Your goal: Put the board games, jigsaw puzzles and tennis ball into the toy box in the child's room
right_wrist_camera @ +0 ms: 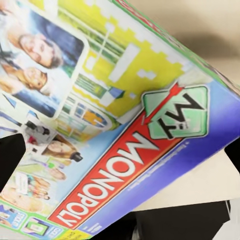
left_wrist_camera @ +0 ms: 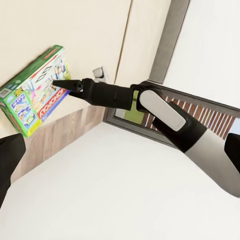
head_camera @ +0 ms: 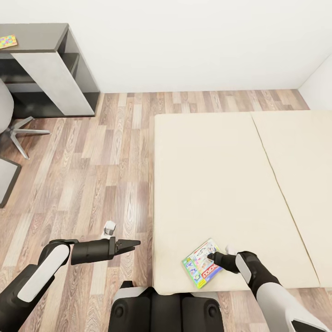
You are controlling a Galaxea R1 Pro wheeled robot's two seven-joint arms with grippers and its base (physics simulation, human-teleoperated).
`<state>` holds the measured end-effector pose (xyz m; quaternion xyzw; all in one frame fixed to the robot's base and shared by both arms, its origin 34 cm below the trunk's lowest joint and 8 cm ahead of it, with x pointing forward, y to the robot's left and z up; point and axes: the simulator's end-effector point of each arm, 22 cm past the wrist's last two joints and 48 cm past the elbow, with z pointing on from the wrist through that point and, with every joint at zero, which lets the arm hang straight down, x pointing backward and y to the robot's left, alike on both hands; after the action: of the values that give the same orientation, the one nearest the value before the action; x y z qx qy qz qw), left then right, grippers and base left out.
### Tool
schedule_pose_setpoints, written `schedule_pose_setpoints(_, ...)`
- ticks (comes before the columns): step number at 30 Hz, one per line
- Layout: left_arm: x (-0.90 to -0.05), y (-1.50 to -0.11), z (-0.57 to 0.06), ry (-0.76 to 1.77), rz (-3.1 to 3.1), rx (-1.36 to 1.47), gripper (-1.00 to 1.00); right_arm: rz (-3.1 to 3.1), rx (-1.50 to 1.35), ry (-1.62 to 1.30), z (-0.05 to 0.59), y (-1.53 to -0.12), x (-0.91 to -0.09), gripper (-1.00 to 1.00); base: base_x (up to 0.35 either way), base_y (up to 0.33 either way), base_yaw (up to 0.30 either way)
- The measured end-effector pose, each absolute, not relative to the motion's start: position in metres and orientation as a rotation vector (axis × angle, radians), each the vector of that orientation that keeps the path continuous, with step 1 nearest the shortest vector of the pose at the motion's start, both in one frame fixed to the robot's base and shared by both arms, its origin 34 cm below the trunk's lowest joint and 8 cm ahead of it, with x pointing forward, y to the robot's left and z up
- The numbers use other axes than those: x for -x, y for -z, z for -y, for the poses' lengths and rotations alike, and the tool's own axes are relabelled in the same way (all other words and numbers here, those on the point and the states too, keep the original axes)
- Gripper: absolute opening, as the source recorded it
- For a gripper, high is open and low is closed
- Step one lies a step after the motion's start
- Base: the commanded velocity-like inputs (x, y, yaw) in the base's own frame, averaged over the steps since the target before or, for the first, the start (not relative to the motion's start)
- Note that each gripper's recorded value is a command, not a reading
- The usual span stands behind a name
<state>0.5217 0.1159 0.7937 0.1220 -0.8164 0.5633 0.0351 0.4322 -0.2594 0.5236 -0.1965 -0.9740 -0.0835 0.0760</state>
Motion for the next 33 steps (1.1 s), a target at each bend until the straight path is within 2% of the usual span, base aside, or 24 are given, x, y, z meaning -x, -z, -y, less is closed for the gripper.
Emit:
schedule_pose_setpoints(9, -0.521, -0.794, -0.116, -1.731, 2.509, -0.375, 1.0, 2.919, 0.587, 0.283, 0.247, -0.524, -0.434, 1.0, 0.0, 0.0, 0.0)
schedule_pose_setpoints(22, -0.521, -0.794, -0.116, -1.731, 2.509, -0.375, 1.0, 2.971, 0.571, 0.507, 0.194, -0.536, -0.472, 1.0, 0.0, 0.0, 0.0)
schedule_pose_setpoints(33, -0.522, -0.794, -0.116, -1.732, 2.508, -0.375, 1.0, 2.991, 0.484, 0.53, 0.176, -0.538, -0.479, 1.0, 0.0, 0.0, 0.0)
